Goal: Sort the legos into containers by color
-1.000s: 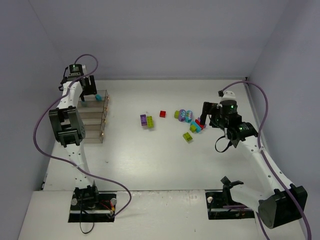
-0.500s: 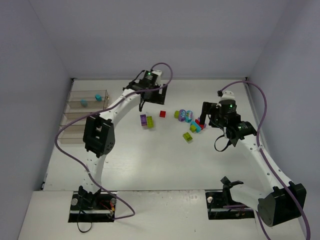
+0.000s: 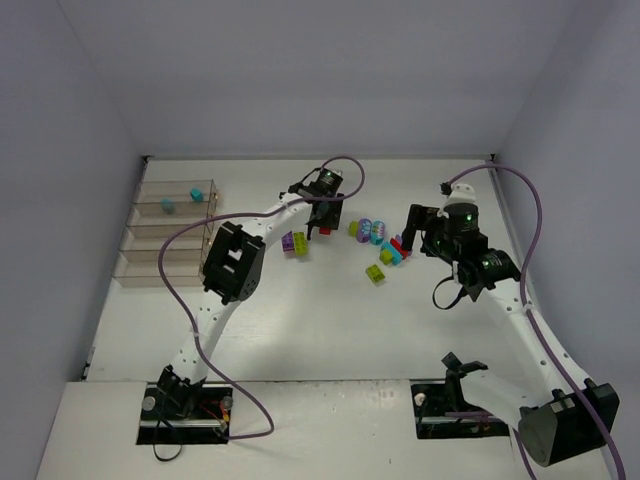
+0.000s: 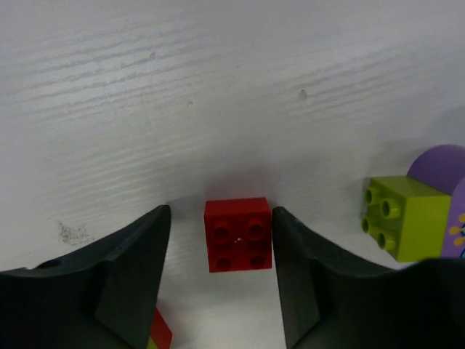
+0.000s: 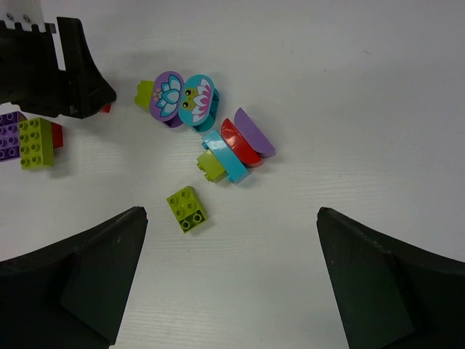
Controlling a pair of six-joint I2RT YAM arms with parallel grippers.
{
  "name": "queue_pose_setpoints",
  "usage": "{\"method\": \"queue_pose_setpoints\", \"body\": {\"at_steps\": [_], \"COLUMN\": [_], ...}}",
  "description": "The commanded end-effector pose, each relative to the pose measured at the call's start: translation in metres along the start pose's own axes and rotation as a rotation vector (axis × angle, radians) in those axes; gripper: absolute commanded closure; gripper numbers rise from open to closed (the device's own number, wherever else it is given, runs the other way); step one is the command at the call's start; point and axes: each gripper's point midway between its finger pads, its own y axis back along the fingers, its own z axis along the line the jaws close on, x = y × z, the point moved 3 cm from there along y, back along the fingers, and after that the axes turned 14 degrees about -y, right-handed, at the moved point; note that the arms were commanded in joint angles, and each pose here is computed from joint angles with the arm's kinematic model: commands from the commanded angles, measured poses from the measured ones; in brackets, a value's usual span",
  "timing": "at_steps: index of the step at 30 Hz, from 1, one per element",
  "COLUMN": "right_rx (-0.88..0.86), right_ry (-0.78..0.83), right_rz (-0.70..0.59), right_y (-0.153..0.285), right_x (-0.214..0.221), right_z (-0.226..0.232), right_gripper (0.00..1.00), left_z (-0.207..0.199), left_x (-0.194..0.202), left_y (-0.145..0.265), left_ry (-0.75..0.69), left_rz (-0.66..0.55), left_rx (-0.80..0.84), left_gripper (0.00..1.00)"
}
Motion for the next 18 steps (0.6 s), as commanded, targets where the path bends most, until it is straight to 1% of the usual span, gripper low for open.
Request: {"method": "queue_pose_setpoints", "body": {"at_steps": [1, 2, 3, 5, 6, 7, 8, 9, 11, 12, 14, 15, 17, 18], "right_rx": [-0.039, -0.040, -0.041, -0.040, -0.043, -0.043, -0.046, -0.048, -0.051, -0.054, -0.057, -0.059, -0.063, -0.067], "right_ry": [-0.016, -0.018, -0.018, -0.018, -0.021, -0.021, -0.020, -0.021, -0.020, -0.021, -0.021, -0.021, -0.020, -0.022], "right_rz": [-0.056, -0.058, -0.056, -0.055, -0.055, -0.055, -0.056, -0.056, -0.055, -0.054, -0.050, -0.048, -0.039, -0.040], "right_y": [0.005, 0.006, 0.006, 0.005, 0.006, 0.006, 0.006, 0.006, 0.007, 0.007, 0.006, 0.006, 0.004, 0.004], "right_x": [-0.009, -0.009, -0.009, -0.009, -0.009, -0.009, -0.009, -0.009, -0.009, -0.009, -0.009, -0.009, -0.009, -0.010], "right_z": [0.008, 0.008, 0.008, 0.008, 0.008, 0.008, 0.009, 0.009, 0.010, 0.010, 0.011, 0.012, 0.013, 0.014], "right_gripper": [0.00, 0.00, 0.00, 0.00, 0.00, 0.00, 0.00, 0.00, 0.00, 0.00, 0.00, 0.00, 0.00, 0.00], "left_z": [0.002, 0.002, 0.002, 0.000, 0.001, 0.003, 0.004, 0.008, 0.017, 0.030, 0.048, 0.071, 0.098, 0.128], "left_x": [-0.040, -0.037, -0.034, -0.033, -0.030, -0.039, -0.042, -0.054, -0.058, -0.067, -0.069, -0.075, -0.062, -0.064], "left_y": [0.029, 0.026, 0.025, 0.025, 0.026, 0.038, 0.046, 0.068, 0.086, 0.107, 0.126, 0.147, 0.155, 0.173], "left_ry": [0.035, 0.036, 0.038, 0.038, 0.035, 0.037, 0.037, 0.041, 0.033, 0.046, 0.045, 0.075, 0.079, 0.110], "left_rz": [-0.122, -0.119, -0.112, -0.110, -0.105, -0.138, -0.157, -0.202, -0.228, -0.261, -0.277, -0.309, -0.296, -0.330], "left_rx": [-0.023, -0.021, -0.020, -0.019, -0.029, -0.032, -0.034, -0.039, -0.052, -0.078, -0.099, -0.123, -0.154, -0.191], "left_gripper": [0.51, 0.54, 0.64, 0.74, 0.87, 0.93, 0.97, 1.00, 1.00, 1.00, 1.00, 1.00, 1.00, 1.00]}}
